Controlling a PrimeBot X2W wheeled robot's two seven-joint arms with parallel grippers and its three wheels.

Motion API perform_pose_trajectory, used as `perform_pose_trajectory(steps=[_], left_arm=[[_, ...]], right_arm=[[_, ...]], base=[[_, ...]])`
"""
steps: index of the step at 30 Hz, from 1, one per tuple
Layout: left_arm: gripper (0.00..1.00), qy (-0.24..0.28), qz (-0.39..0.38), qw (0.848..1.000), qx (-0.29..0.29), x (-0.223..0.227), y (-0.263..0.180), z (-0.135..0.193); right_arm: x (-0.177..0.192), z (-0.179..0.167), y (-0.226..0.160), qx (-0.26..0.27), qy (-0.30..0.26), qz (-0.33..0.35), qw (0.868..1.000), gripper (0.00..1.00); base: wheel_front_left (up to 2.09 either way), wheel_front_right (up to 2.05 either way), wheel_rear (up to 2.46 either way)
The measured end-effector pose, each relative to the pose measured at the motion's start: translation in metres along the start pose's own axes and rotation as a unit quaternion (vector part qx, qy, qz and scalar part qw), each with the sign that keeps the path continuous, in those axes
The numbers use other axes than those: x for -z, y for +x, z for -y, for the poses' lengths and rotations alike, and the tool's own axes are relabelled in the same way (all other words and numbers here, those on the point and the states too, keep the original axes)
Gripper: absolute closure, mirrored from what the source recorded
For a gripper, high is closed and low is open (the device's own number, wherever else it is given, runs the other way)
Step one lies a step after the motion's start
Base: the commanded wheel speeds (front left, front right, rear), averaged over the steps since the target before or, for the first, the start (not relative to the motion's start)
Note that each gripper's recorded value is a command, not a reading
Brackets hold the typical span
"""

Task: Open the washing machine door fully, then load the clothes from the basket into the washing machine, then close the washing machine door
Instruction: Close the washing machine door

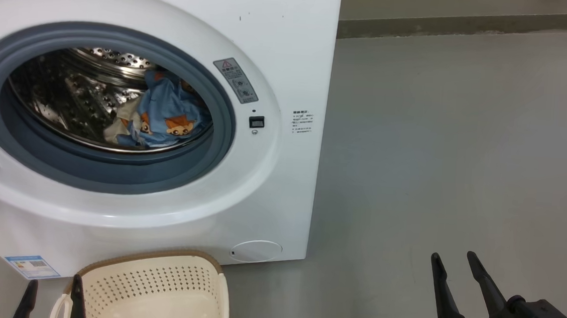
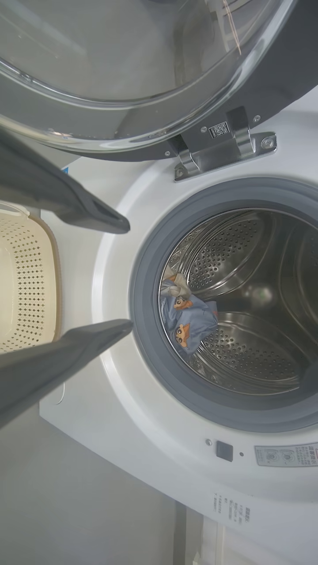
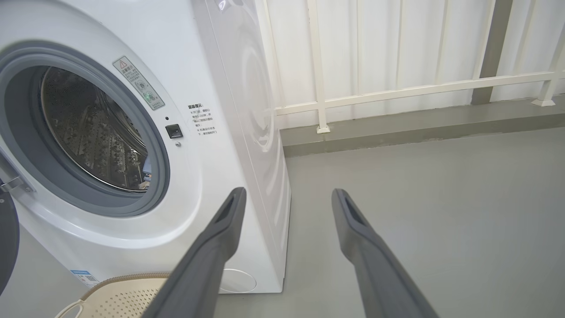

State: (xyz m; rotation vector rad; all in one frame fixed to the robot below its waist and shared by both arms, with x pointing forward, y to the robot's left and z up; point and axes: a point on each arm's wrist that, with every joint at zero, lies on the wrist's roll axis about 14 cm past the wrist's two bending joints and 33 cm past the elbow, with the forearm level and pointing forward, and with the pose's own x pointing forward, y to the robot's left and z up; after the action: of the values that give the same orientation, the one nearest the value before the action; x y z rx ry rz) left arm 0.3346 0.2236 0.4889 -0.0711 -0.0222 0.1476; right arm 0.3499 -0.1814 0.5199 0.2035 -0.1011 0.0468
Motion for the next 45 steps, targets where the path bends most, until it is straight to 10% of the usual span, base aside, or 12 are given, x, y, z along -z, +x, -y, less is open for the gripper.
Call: perform_pose_trajectory(steps=[45], left_arm=[[0.0, -0.002, 0.012, 1.0, -0.024, -0.007, 0.005, -0.011]], right_arm=[[0.008, -0.001, 0.003, -0.002, 0.001, -0.012, 1.0, 0.0]], base=[[-0.92, 0.92, 0.0]])
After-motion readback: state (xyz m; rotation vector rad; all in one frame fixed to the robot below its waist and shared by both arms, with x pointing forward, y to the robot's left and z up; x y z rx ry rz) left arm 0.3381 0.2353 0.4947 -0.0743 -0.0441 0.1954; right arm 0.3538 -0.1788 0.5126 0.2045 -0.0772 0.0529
